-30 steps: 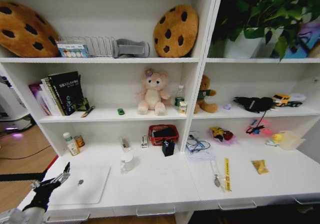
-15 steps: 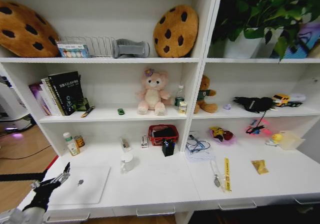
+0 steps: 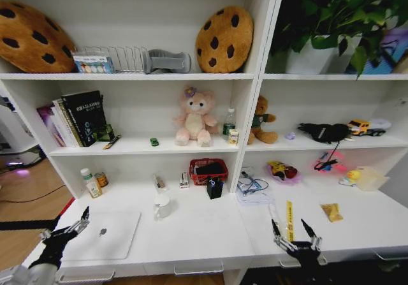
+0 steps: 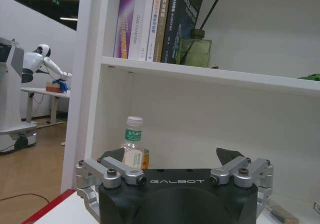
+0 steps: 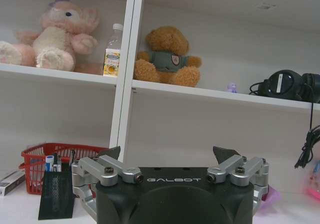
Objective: Organize the objects on the table.
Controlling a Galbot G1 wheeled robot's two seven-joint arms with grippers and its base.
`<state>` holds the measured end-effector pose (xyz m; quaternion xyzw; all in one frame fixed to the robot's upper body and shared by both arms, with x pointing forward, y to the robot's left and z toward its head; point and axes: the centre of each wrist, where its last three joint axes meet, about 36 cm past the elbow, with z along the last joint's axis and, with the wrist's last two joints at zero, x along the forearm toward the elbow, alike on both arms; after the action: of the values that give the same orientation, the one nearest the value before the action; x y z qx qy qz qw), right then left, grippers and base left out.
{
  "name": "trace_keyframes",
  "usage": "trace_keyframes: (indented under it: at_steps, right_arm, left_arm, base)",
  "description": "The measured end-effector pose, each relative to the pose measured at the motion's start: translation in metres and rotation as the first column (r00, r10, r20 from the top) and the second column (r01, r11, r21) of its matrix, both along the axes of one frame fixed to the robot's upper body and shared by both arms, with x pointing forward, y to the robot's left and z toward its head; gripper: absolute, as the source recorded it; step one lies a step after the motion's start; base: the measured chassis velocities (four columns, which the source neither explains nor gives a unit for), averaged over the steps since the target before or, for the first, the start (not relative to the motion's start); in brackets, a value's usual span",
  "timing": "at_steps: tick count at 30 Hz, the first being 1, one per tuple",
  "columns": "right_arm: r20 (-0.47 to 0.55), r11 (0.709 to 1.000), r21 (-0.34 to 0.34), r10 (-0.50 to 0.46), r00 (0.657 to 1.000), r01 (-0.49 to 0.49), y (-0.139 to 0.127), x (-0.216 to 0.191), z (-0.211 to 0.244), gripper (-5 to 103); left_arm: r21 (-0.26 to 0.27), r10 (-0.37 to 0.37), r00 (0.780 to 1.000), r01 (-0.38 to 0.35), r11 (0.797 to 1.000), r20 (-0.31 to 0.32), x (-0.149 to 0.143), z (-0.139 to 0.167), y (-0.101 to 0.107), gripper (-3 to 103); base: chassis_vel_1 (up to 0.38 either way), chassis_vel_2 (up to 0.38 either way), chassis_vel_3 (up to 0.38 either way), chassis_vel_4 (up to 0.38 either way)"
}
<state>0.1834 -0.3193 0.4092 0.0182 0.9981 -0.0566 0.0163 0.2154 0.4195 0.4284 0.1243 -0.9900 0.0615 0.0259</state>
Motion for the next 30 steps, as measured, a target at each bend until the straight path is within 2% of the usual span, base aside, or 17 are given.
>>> trace_keyframes:
  at_steps: [5,14,30]
  right_arm:
    - [0.0,0.999,-0.03,0.016,1.0,-0.016,-0.002,0.007,-0.001,100]
    - [-0.003,0.999,-0.042,0.003,1.0,-0.003,-0.002,0.011,-0.009,100]
    - [-0.014,0.998,-0.001,-0.058,0.998,0.058,-0.019,0.027,-0.014,100]
  left_arm:
    - [0.0,0.0,1.0,0.0,1.0,0.0,0.0,0.0,0.0,100]
    - [0.0,0.0,1.0,0.0,1.0,0.0,0.0,0.0,0.0,100]
    - [0.0,0.0,1.0,0.0,1.0,0.0,0.0,0.0,0.0,100]
  base:
    - [0.0,0.0,0.0,0.0]
    - [-0.018,-0.013,0.014,0.011]
    - [-0.11,-0.108,0.114,0.112]
